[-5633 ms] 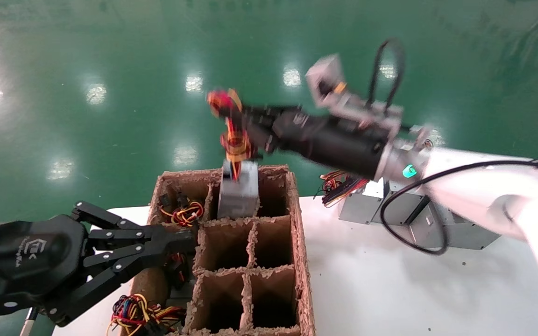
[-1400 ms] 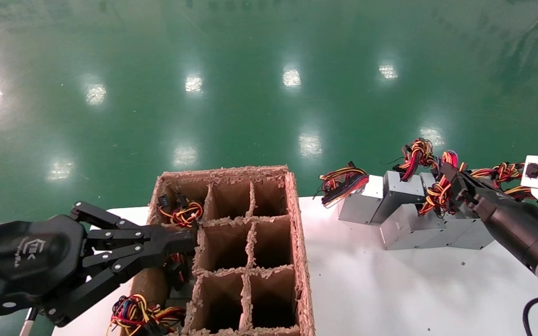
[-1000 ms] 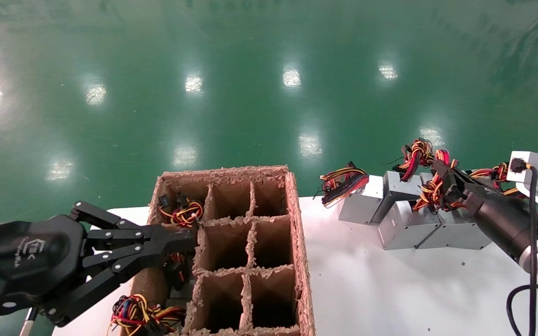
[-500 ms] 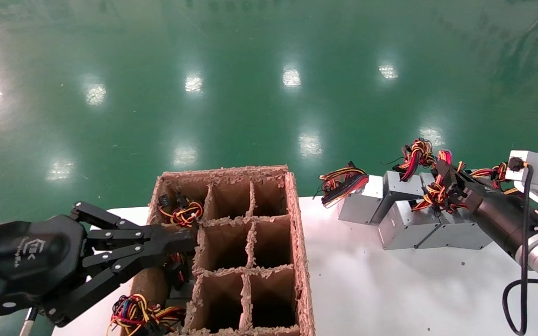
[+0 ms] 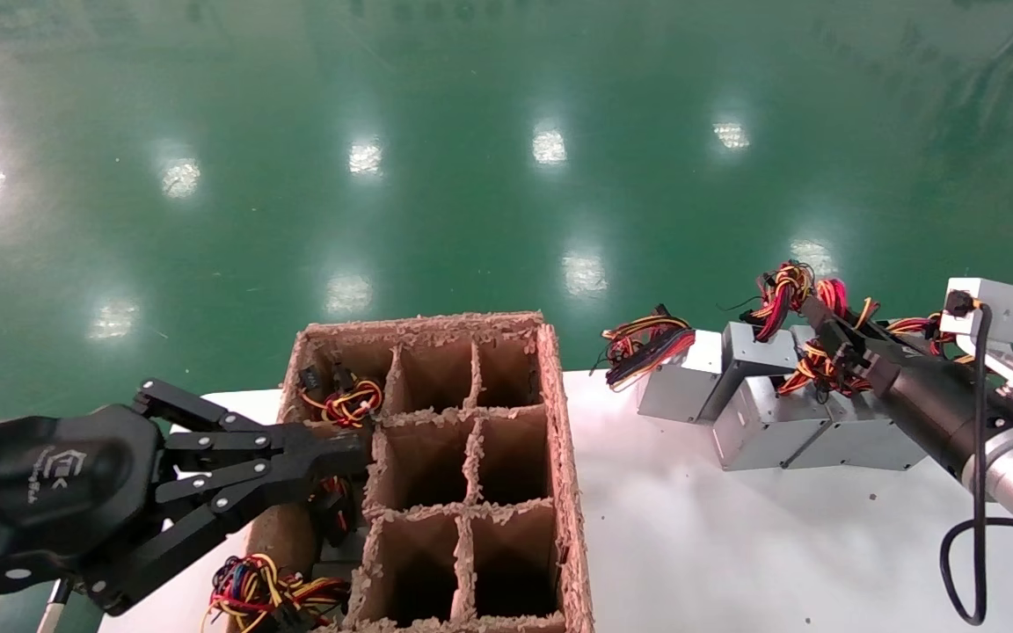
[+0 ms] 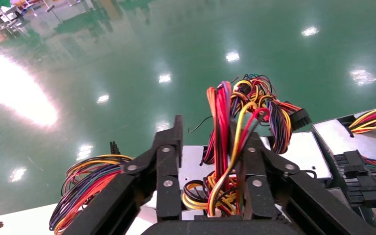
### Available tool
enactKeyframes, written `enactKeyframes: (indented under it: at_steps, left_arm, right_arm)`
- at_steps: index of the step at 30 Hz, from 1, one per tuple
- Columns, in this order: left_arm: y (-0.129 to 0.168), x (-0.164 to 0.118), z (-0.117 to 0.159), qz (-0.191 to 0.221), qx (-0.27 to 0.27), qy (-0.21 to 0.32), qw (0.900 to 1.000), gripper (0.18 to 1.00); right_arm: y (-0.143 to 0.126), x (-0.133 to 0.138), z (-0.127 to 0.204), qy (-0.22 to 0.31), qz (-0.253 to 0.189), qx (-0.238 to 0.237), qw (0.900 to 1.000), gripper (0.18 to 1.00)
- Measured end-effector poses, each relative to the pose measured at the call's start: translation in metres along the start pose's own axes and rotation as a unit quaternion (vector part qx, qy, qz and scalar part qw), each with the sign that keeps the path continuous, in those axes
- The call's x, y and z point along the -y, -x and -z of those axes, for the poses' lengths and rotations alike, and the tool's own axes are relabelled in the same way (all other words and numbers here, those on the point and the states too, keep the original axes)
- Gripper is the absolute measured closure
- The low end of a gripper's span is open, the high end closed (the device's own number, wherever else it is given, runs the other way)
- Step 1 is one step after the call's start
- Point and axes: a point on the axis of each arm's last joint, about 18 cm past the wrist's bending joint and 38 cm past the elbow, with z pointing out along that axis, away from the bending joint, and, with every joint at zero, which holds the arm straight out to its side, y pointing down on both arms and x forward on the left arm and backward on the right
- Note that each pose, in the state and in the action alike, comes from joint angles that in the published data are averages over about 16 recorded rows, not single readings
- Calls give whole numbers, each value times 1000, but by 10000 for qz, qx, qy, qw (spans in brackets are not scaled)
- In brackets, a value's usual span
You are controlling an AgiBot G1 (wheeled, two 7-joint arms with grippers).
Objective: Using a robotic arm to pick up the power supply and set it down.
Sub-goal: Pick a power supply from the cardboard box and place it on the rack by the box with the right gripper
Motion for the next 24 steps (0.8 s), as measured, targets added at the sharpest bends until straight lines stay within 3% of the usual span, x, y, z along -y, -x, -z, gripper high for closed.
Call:
enactKeyframes:
  at_steps: [9, 24]
  left_arm:
    - [0, 0, 0, 0, 0, 0, 10000, 993]
    - [0, 0, 0, 0, 0, 0, 10000, 993]
  right_arm:
    - [3, 5, -1, -46, 11, 1, 10000, 703]
    - [7, 20, -1, -183, 152, 69, 9997, 359]
